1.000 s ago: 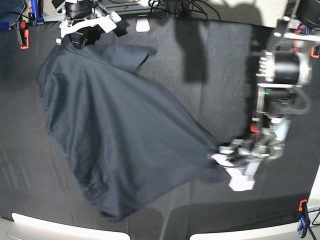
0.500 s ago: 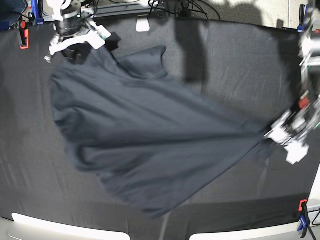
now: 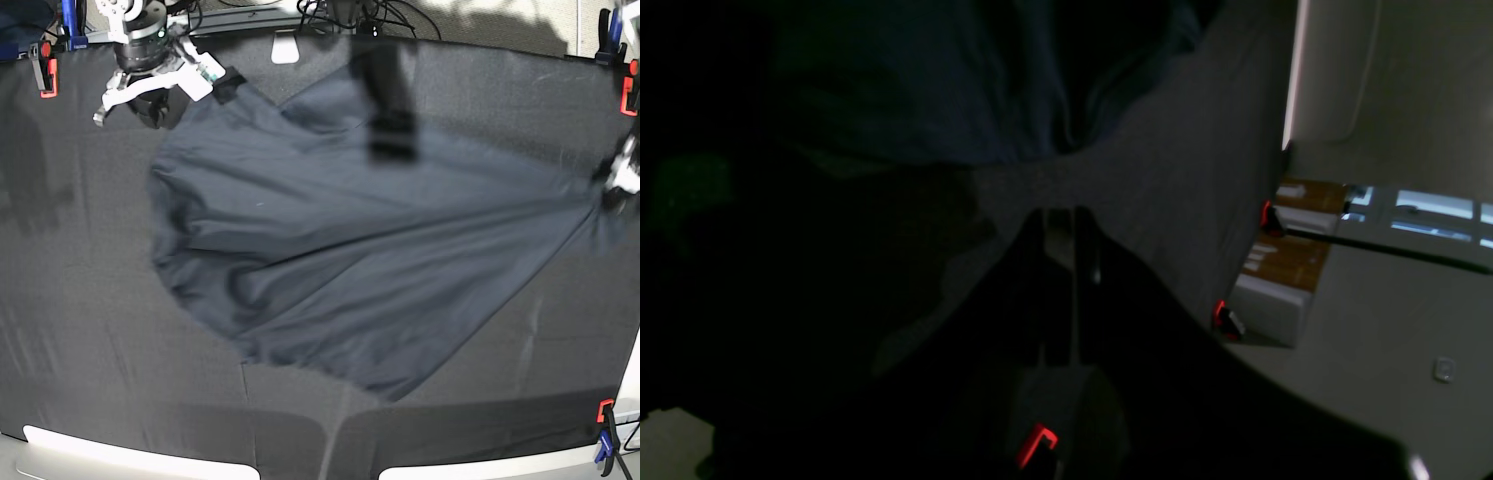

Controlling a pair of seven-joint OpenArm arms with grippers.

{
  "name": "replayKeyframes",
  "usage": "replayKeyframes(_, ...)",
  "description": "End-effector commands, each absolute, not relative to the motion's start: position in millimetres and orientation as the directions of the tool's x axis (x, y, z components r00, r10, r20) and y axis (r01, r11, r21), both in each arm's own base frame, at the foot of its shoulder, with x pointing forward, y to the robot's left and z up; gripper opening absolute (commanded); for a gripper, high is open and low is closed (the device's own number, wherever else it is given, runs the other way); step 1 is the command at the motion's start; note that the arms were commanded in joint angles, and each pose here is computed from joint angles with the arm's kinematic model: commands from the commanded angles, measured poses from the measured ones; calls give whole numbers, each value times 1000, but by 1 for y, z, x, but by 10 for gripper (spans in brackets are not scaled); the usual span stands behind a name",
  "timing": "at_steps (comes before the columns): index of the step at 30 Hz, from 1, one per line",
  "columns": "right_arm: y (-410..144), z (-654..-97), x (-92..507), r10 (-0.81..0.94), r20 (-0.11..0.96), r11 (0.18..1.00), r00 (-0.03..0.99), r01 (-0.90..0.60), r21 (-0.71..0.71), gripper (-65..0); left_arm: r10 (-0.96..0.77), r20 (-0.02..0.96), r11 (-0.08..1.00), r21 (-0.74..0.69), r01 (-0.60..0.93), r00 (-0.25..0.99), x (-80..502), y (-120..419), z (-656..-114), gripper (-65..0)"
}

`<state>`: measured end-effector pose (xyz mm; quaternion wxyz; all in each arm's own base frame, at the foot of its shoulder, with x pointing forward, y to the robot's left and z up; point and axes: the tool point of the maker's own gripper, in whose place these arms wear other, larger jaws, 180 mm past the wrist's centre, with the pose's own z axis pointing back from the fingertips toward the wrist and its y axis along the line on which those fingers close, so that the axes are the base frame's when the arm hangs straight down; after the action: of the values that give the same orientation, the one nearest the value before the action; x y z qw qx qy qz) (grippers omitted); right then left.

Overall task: Layout the t-shirt on the table in an organized manner, then fold the t-shirt properly
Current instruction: 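Pull the hem corner with the left gripper away from the right gripper, then drag the held shirt edge with the right gripper to spread the shirt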

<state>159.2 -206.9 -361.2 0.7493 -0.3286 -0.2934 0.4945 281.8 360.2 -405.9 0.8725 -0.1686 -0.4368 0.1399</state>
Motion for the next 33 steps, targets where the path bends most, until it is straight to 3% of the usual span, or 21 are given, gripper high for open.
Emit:
replayKeyframes(1,-206,-351,165,939,125,286,321,-521,-804,-622,373,759,917,-391,-84,534,287,375,-385,-650)
replayKeyframes(5,-204,-352,165,940,134,289,313,-524,-801,-419,392,754,909,-405,-96,528,272,376,-385,-650)
replayKeyframes(8,-198,-364,157,923,183,358,339,-576,-735,-343,391,746,908,-408,-94,539,267,371,-389,-650)
replayKeyframes(12,-188,-397,132,937,148,342,317,-746,-572,-343,414,735,896,-433,-97,537,266,362,-396,-650)
replayKeyframes(21,-177,-387,160,948,210,318,238,-711,-628,-344,442,721,880,-465,-101,534,265,349,-404,-650)
replayKeyframes(33,-150,-413,148,974,191,206,123,-835,-510,-345,440,725,881,-462,-99,530,267,349,-402,-650)
